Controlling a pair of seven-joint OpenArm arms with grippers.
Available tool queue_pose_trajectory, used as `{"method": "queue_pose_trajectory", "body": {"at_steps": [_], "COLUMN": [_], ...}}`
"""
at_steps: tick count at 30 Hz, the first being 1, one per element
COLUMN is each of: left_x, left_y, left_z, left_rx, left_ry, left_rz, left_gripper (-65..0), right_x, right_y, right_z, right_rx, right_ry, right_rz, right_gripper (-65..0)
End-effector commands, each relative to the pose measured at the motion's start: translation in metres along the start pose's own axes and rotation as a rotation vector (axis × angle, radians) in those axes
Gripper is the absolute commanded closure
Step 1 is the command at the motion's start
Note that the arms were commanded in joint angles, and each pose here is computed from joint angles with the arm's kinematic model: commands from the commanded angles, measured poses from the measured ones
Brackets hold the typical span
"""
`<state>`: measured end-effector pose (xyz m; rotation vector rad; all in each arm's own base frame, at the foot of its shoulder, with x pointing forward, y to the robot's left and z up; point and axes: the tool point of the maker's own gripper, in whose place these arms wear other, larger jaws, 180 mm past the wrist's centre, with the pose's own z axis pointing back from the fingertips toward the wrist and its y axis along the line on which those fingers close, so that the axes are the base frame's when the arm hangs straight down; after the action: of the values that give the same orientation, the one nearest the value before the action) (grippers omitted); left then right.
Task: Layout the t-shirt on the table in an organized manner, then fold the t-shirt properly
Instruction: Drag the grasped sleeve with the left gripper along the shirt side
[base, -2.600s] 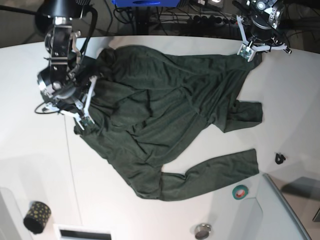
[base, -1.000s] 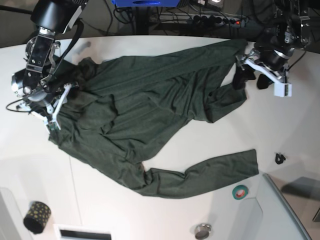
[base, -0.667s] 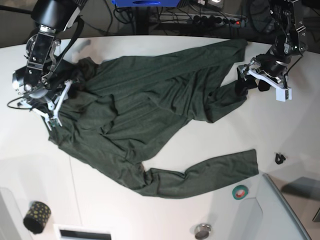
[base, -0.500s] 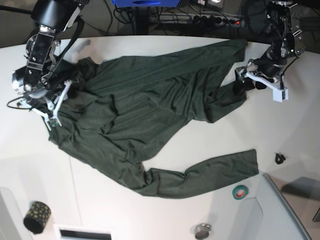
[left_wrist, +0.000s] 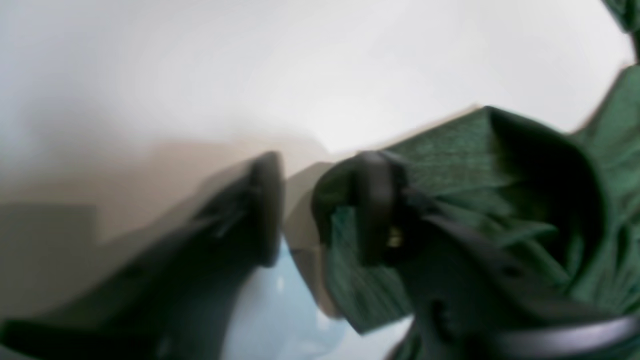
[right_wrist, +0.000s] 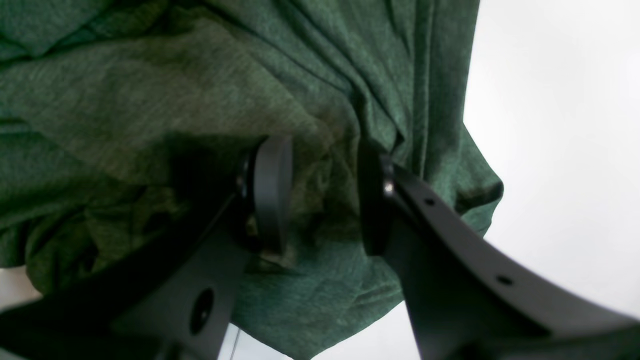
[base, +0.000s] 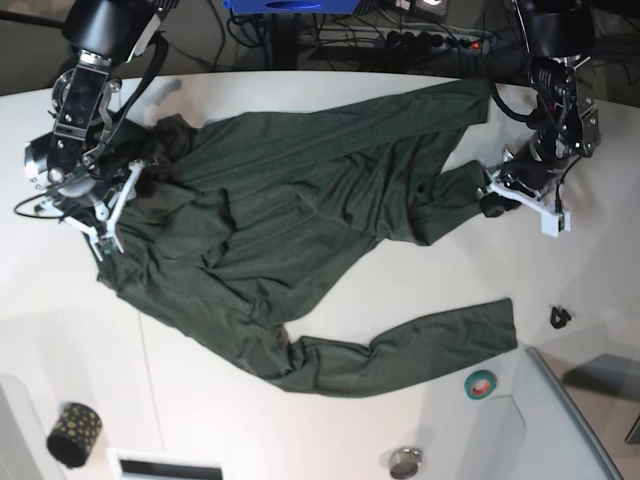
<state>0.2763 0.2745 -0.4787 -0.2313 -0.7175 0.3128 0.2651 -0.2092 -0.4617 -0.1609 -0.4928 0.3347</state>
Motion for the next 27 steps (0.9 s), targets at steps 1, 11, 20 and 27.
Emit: {"method": "queue_pose_trajectory", "body": {"at_steps": [1, 11, 20, 27], "left_x": [0.016, 0.108, 0.189, 0.199], "left_y": [-0.006, -0.030, -0.064, -0.109], "left_z": [-0.002, 0.021, 0.029, 0.009], "left_rx": [-0.008, 0.040, 0.098, 0.035], "left_ry": [-0.038, -0.218, -0.362, -0.435], "left_rz": [-0.025, -0.298, -0.535, -0.758], "left_gripper": [-10.2, 0.0, 0.0, 0.0], "right_x": [0.012, 0.012, 0.009, 0.004], "right_y": [-0.007, -0.007, -0.007, -0.004], "right_z": [0.003, 0.003, 0.003, 0.003], "right_rx": [-0.018, -0.018, -0.020, -0.016], "right_ry": [-0.039, -0.039, -0.025, -0.015], "right_rz": [-0.002, -0.002, 0.002, 0.002], "right_gripper": [-20.9, -20.9, -20.9, -20.9]}}
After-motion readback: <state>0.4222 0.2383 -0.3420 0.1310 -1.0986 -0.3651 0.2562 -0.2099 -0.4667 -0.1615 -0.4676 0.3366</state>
